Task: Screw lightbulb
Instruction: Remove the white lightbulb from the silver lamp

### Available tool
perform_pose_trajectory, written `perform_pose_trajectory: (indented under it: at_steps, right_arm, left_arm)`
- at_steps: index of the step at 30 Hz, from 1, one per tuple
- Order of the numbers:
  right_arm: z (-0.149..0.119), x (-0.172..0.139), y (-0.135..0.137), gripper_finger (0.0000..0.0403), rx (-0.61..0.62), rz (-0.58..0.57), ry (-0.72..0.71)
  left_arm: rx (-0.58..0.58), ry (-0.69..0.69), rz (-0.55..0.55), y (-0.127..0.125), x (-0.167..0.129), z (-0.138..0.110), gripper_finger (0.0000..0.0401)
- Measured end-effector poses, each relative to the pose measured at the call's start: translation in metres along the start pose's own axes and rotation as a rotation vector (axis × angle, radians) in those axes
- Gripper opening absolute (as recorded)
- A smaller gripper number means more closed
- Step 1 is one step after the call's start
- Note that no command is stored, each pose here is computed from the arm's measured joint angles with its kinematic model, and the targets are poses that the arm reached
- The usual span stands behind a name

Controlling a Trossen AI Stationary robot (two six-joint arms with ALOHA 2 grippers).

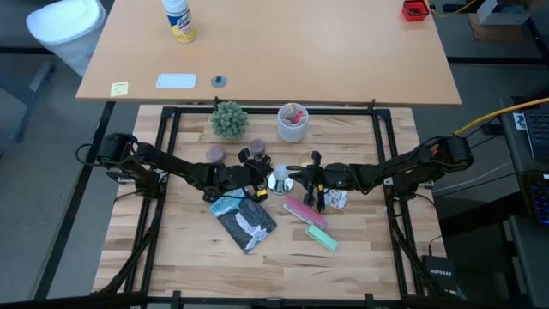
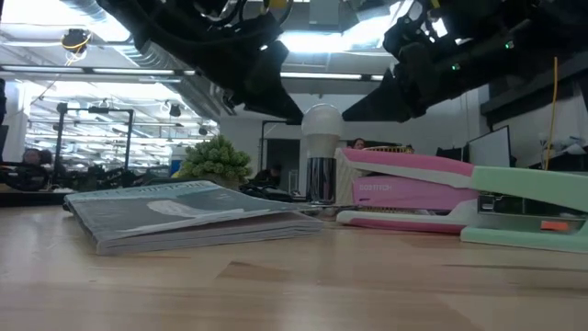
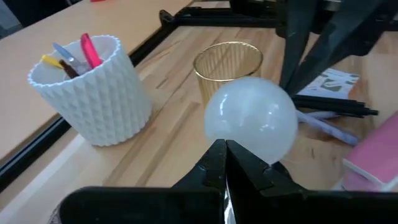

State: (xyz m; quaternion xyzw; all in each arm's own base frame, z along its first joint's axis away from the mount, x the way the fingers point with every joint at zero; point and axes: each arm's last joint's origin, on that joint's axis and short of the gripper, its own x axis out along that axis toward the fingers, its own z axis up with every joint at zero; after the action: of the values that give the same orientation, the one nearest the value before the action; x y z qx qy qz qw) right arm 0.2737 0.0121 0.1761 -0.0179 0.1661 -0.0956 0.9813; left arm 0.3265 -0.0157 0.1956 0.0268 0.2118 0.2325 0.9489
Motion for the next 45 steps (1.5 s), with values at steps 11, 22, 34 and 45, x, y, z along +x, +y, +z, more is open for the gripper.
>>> perform_pose_trajectory:
  at_steps: [11, 22, 34, 45]
  right_arm:
    - [0.000, 0.000, -0.003, 0.0019, -0.002, -0.092, -0.003]
    - [0.000, 0.001, -0.010, 0.0019, 0.007, -0.137, -0.004]
    - [0.019, -0.015, -0.008, 0.0019, -0.016, -0.114, -0.083]
    - [0.042, -0.047, 0.020, 0.0019, -0.033, 0.087, -0.212]
  left_arm:
    - [-0.023, 0.006, -0.076, -0.003, -0.001, 0.000, 0.0001]
    - [-0.015, 0.012, -0.150, -0.010, -0.004, -0.001, 0.0001]
    - [0.078, -0.151, -0.177, -0.012, -0.025, 0.025, 0.0001]
    - [0.019, -0.152, 0.022, 0.019, -0.014, 0.031, 0.0001]
